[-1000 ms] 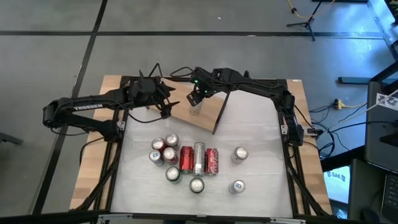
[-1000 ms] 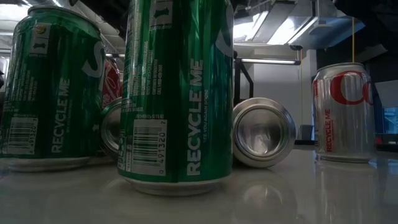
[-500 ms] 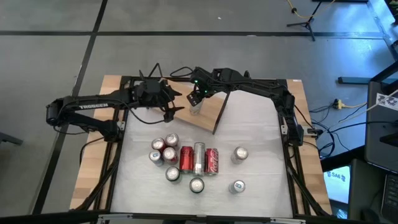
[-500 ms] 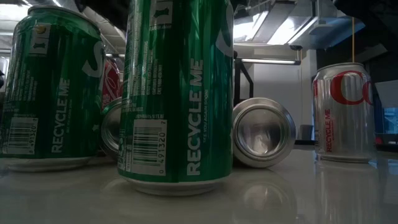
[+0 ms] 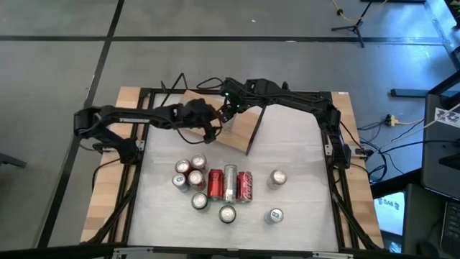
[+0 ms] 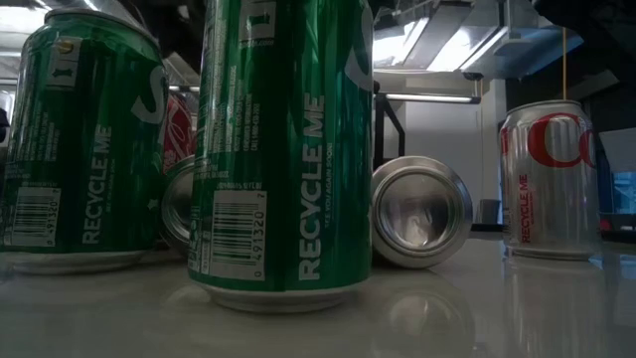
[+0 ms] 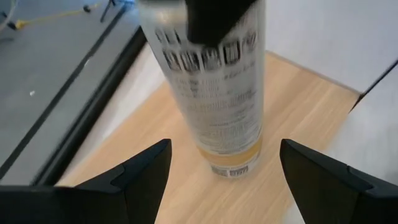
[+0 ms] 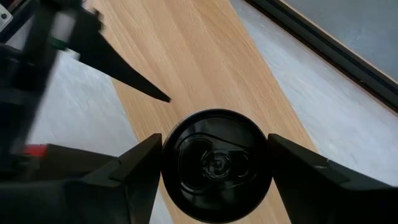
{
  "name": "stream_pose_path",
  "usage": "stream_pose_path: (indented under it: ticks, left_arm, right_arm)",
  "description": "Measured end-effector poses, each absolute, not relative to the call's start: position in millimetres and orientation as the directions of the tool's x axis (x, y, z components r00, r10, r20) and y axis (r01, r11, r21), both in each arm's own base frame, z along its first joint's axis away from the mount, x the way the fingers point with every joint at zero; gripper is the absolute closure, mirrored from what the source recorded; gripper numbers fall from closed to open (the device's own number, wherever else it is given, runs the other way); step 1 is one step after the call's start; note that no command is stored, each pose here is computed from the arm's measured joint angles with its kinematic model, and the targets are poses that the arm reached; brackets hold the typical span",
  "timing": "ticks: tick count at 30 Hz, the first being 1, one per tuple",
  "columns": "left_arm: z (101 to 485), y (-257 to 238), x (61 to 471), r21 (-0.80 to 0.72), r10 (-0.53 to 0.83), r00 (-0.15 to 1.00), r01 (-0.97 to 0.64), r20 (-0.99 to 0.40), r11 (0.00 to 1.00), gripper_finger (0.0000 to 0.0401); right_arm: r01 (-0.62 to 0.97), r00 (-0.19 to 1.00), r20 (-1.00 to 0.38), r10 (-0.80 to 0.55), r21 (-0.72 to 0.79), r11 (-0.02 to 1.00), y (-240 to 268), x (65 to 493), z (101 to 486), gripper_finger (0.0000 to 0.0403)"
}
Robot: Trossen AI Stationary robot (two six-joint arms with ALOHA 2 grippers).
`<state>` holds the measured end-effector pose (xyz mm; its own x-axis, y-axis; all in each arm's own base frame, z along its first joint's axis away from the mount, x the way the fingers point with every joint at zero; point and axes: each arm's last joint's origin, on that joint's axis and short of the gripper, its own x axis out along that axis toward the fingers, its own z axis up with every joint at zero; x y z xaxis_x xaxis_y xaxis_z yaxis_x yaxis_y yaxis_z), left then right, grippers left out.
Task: Place canned beverage on shelf
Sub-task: Put the left white yellow soda can on the shelf
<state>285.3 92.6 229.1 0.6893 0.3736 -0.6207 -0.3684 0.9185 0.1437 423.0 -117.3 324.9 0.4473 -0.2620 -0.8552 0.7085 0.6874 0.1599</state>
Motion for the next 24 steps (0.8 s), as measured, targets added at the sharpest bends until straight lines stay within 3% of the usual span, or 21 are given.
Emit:
stream_pose_path:
  ticks: [24]
  left_arm:
    - [214, 97, 294, 0.183, 0.426, 0.644, -0.41, -0.636, 0.894, 0.0114]
  right_arm:
    - [0.708, 0.449, -0.854, -0.262, 0.161, 0.688, -117, 423, 326, 0.0139]
